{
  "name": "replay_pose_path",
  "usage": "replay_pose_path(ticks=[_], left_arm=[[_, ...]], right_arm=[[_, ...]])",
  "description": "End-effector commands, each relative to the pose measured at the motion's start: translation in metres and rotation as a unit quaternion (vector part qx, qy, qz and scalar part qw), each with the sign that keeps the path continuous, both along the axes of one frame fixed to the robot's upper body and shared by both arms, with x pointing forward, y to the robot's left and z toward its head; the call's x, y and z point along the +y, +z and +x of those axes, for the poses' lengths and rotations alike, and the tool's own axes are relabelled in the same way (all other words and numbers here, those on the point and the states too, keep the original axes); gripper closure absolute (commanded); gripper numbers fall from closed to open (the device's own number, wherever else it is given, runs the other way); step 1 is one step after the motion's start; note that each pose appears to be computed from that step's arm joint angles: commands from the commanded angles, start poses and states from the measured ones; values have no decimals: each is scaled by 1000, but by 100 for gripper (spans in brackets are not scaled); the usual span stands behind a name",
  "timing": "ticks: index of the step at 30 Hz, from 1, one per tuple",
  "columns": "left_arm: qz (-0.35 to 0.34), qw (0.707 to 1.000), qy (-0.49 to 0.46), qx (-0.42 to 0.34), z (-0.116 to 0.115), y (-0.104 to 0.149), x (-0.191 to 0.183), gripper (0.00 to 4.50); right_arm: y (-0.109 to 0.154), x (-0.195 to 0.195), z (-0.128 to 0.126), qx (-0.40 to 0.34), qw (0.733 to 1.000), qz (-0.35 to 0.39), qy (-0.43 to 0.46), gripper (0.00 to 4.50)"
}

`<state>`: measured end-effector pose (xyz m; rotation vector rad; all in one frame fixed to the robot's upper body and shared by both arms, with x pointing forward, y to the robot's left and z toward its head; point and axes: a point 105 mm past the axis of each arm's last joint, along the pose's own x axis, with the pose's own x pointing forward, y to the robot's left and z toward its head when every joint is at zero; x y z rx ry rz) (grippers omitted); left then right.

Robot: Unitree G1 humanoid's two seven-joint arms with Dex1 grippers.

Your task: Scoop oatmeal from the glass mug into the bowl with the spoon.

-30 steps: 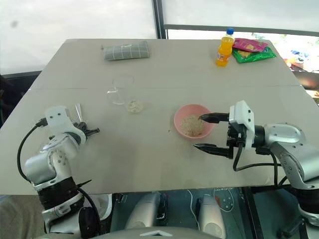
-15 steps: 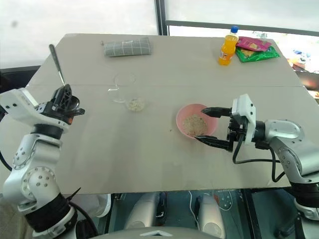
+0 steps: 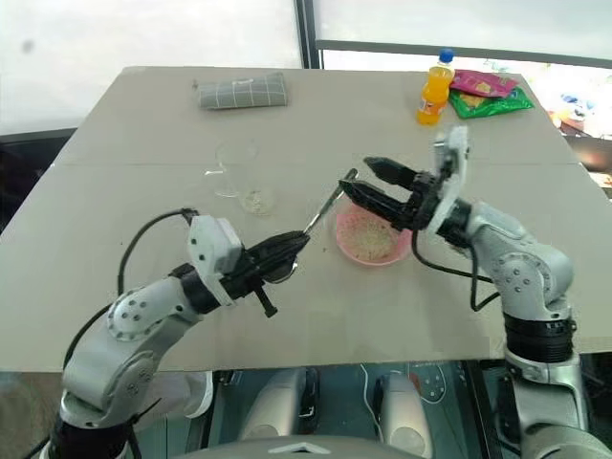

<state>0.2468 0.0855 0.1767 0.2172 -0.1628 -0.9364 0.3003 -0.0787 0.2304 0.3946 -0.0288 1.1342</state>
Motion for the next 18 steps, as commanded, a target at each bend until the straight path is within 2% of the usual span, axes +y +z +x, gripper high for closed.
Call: replay_pose_path(ticks=[1,6,12,13,14,18], left_arm=[[-2,999,-7,-51,4,11,-5,444],[17,997,-8,-69,9,7,-8,444],[33,997,-11,-72,10,0,-9,444],[39,997,-11,-72,9,-2,-8,450],[42,997,-11,-71,9,-3,-7,450],[48,996,-5,-72,10,-6,-5,450]], right_arm=[[8,10,-9,33,999,7,15,0],[14,16,-16,62,997,25,33,0],[17,17,-11,73,997,29,21,0],[17,16,-11,70,997,28,19,52],[18,16,-10,70,997,28,18,69],[17,15,-11,69,997,24,19,262]])
